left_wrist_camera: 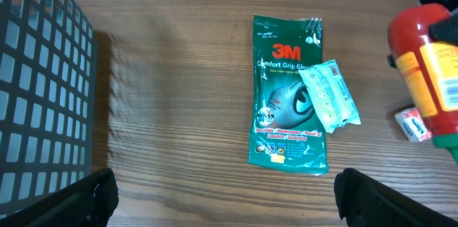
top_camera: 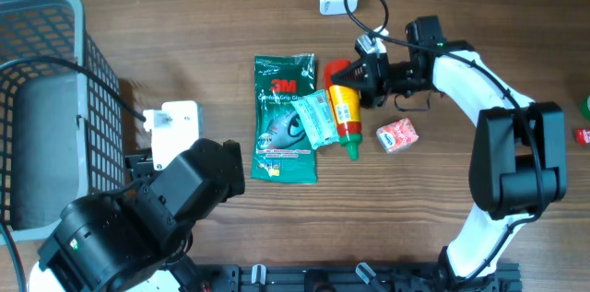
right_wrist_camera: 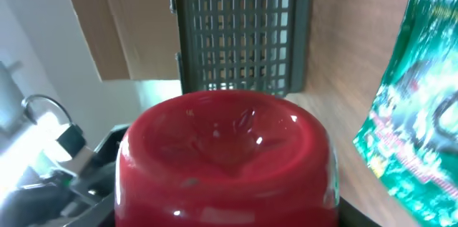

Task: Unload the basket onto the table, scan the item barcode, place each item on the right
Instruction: 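Lift the sauce bottle and tilt it toward the scanner, then hold the sauce bottle under the scanner, then carry the sauce bottle to the right edge and release it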

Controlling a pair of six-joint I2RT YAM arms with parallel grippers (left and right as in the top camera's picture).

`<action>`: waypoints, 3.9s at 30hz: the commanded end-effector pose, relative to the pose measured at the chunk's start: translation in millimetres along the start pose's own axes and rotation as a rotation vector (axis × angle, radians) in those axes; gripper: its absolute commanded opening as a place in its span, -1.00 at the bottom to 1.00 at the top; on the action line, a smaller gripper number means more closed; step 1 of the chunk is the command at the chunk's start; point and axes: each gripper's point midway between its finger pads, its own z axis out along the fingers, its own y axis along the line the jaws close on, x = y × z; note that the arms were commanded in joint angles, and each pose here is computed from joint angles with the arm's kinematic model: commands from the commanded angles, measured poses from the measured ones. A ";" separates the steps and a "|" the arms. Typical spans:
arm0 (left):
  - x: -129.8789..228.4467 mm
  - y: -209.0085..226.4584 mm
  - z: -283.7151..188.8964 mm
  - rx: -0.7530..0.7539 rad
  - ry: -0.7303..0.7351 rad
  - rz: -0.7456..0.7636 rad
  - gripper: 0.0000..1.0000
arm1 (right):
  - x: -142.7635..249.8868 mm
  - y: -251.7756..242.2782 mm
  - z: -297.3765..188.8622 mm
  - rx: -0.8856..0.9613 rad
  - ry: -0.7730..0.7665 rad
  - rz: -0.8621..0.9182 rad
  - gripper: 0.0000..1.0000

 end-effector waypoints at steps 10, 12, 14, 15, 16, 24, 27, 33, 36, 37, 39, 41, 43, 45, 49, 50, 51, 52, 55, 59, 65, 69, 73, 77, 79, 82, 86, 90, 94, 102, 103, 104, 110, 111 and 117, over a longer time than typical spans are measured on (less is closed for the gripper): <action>-1.6 0.5 -0.9 0.001 -0.006 -0.019 1.00 | 48.8 37.2 -0.3 0.004 0.017 -0.224 -0.09; -1.5 0.5 -0.9 0.001 -0.006 -0.019 1.00 | 48.6 32.5 -0.3 0.029 0.026 -0.244 -0.10; -1.5 0.5 -0.9 0.001 -0.006 -0.019 1.00 | 48.7 26.3 -0.6 0.062 0.038 -0.259 -0.15; -1.5 0.5 -0.9 0.001 -0.006 -0.019 1.00 | 48.7 25.3 -0.7 0.067 0.040 -0.263 -0.19; -1.6 0.5 -0.9 0.001 -0.006 -0.019 1.00 | 48.5 25.3 -0.7 0.067 0.040 -0.265 -0.19; -1.6 0.5 -0.9 0.001 -0.006 -0.019 1.00 | 42.2 19.1 0.0 0.100 0.046 -0.307 -0.17; -1.5 0.5 -0.9 0.001 -0.006 -0.019 1.00 | 13.2 -14.0 -6.6 0.305 0.009 -0.242 -0.17; -1.6 0.5 -0.9 0.001 -0.006 -0.019 1.00 | -54.6 -35.3 -28.8 0.571 -0.193 -0.313 -0.22; -1.5 0.5 -0.9 0.001 -0.006 -0.019 1.00 | -82.4 -21.4 -34.3 0.606 -0.267 -0.423 -0.20; -1.5 0.5 -0.9 0.001 -0.006 -0.019 1.00 | -96.2 -17.8 -39.8 0.639 -0.320 -0.450 -0.20; -1.6 0.5 -0.9 0.001 -0.006 -0.019 1.00 | -114.6 -10.4 -46.0 0.680 -0.382 -0.525 -0.19; -1.5 0.5 -0.9 0.001 -0.006 -0.019 1.00 | -129.3 -6.0 -53.2 0.736 -0.440 -0.576 -0.18; -1.5 0.5 -0.9 0.001 -0.006 -0.019 1.00 | -145.1 -1.2 -61.6 0.813 -0.510 -0.621 -0.19; -1.5 0.5 -0.9 0.001 -0.006 -0.019 1.00 | -157.8 6.7 -66.3 0.884 -0.564 -0.670 -0.19; -1.5 0.5 -0.9 0.001 -0.006 -0.019 1.00 | -181.2 32.1 -79.5 1.056 -0.661 -0.789 -0.24; -1.5 0.5 -0.9 0.001 -0.006 -0.019 1.00 | -186.4 40.2 -83.2 1.102 -0.682 -0.825 -0.25; -1.5 0.5 -0.9 0.001 -0.006 -0.019 1.00 | -191.4 48.0 -87.3 1.150 -0.702 -0.862 -0.25; -1.5 0.5 -0.9 0.001 -0.006 -0.019 1.00 | -194.6 53.7 -90.1 1.183 -0.716 -0.889 -0.26; -1.6 0.5 -0.9 0.001 -0.006 -0.019 1.00 | -206.1 70.0 -100.8 1.300 -0.765 -0.990 -0.28; -1.6 0.5 -0.9 0.001 -0.006 -0.019 1.00 | -222.4 84.7 -106.9 1.343 -0.833 -1.085 -0.30; -1.5 0.5 -0.9 0.001 -0.006 -0.019 1.00 | -256.5 86.9 -101.2 1.404 -0.837 -1.161 -0.29; -1.5 0.5 -0.9 0.001 -0.006 -0.019 1.00 | -280.9 80.7 -91.9 1.476 -0.807 -1.207 -0.30; -1.5 0.5 -0.9 0.001 -0.006 -0.019 1.00 | -302.5 61.0 -88.9 1.641 -0.758 -1.240 -0.31; -1.5 0.5 -0.9 0.001 -0.006 -0.019 1.00 | -313.9 41.8 -69.2 1.694 -0.690 -1.304 -0.31; -1.5 0.5 -0.9 0.001 -0.006 -0.019 1.00 | -316.1 37.7 -62.8 1.718 -0.693 -1.323 -0.31; -1.4 0.5 -0.9 0.001 -0.006 -0.018 1.00 | -317.4 33.5 -58.3 1.760 -0.700 -1.334 -0.31; -1.5 0.5 -0.9 0.001 -0.006 -0.019 1.00 | -315.1 38.3 -72.2 1.838 -0.742 -1.281 -0.34; -1.6 0.5 -0.9 0.001 -0.006 -0.019 1.00 | -304.1 53.7 -109.9 2.047 -0.770 -1.134 -0.34; -1.5 0.5 -0.9 0.001 -0.006 -0.019 1.00 | -279.1 57.4 -166.2 2.229 -0.765 -0.903 -0.33; -1.6 0.5 -0.9 0.001 -0.006 -0.019 1.00 | -187.4 1.0 -328.8 2.324 -0.737 -0.216 -0.31; -1.5 0.5 -0.9 0.001 -0.006 -0.019 1.00 | -174.1 -10.7 -347.6 2.288 -0.733 -0.129 -0.31; -1.5 0.5 -0.9 0.001 -0.006 -0.019 1.00 | -159.8 -23.9 -367.6 2.232 -0.725 -0.041 -0.31; -1.5 0.5 -0.9 0.001 -0.006 -0.019 1.00 | -106.1 -60.8 -446.4 1.991 -0.780 0.237 -0.22; -1.5 0.5 -0.9 0.001 -0.006 -0.019 1.00 | -100.4 -63.4 -454.2 1.959 -0.809 0.271 -0.21; -1.6 0.5 -0.9 0.001 -0.006 -0.019 1.00 | -72.5 -76.3 -503.4 1.685 -1.067 0.459 -0.21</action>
